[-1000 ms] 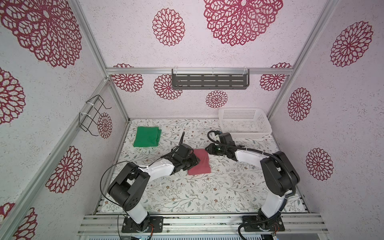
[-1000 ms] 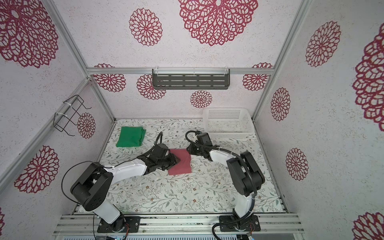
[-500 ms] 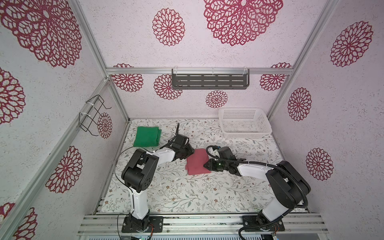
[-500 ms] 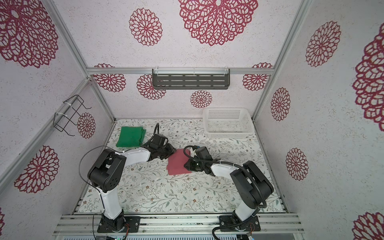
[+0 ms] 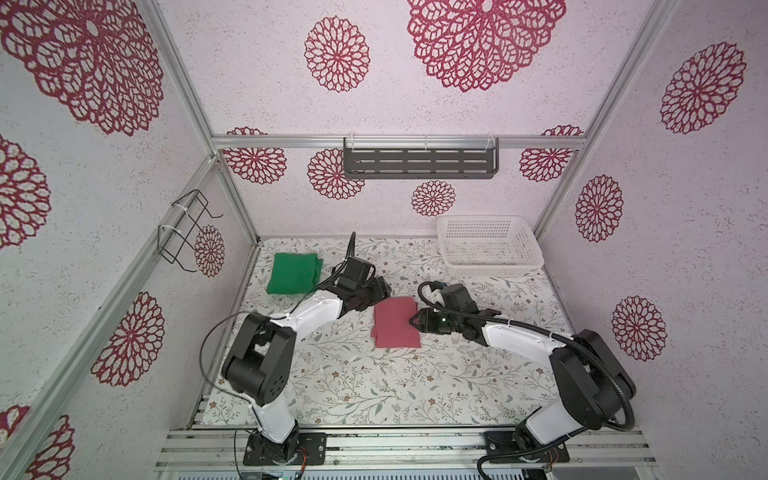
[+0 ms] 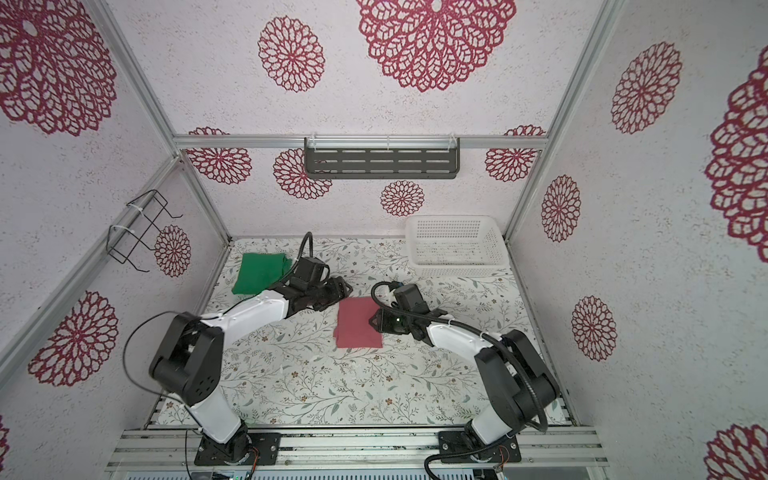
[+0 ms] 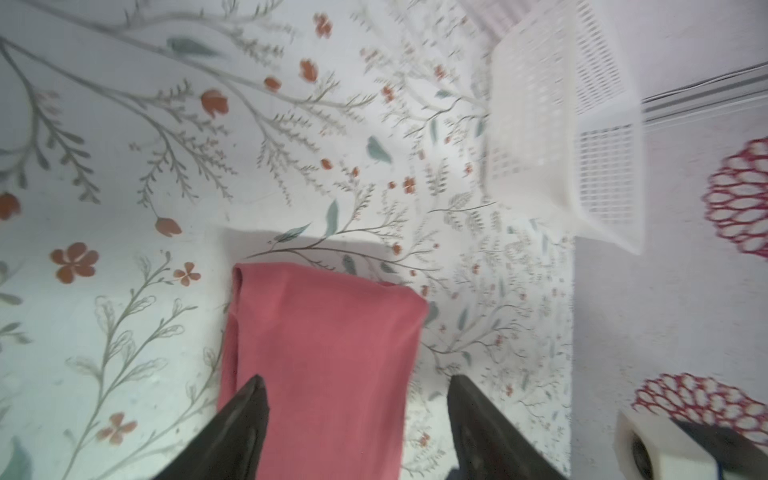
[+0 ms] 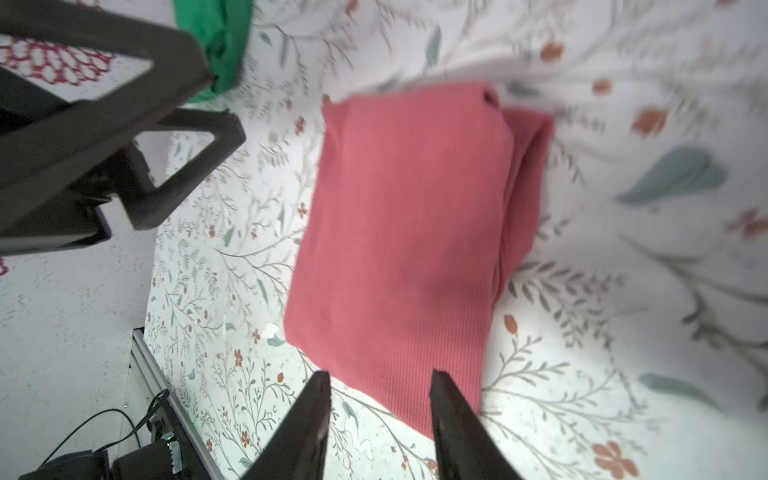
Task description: Fold and stack the tank tops
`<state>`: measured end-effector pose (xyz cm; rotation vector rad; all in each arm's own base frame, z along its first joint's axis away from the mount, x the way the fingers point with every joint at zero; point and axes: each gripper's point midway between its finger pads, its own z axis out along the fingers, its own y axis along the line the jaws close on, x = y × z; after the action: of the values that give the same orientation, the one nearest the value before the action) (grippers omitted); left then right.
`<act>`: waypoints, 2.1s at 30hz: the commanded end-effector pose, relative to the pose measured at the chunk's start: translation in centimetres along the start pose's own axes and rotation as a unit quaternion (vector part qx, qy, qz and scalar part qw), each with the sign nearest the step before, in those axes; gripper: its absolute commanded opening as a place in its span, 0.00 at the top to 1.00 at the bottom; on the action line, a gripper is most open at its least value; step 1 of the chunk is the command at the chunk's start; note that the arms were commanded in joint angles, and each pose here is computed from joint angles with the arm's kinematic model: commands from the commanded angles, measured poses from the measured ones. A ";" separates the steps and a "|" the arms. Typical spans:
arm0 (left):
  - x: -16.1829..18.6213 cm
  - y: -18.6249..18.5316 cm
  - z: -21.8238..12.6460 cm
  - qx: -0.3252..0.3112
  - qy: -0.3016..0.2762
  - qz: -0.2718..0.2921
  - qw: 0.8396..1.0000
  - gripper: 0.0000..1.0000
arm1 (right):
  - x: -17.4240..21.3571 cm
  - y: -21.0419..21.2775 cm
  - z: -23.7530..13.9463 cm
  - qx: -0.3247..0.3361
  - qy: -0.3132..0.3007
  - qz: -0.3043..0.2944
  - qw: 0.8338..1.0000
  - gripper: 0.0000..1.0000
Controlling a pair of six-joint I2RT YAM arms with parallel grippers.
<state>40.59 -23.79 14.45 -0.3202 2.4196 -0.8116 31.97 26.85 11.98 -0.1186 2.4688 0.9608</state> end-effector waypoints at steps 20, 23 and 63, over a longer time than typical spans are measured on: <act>10.6 9.4 3.4 -0.021 0.128 -0.100 0.987 0.20 | 0.7 -4.2 4.5 -0.004 0.046 0.060 0.997 0.41; 12.0 10.0 3.9 -0.023 0.130 -0.115 0.985 0.21 | 1.5 -4.8 5.2 -0.005 0.050 0.068 0.996 0.41; 2.1 6.5 4.4 -0.025 0.031 0.007 0.999 1.00 | -2.9 -0.3 9.9 -0.129 -0.002 0.060 0.990 1.00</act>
<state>39.00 -23.75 4.47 -0.3797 2.5370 -0.8392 36.93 31.00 4.04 -0.0205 2.4798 1.2374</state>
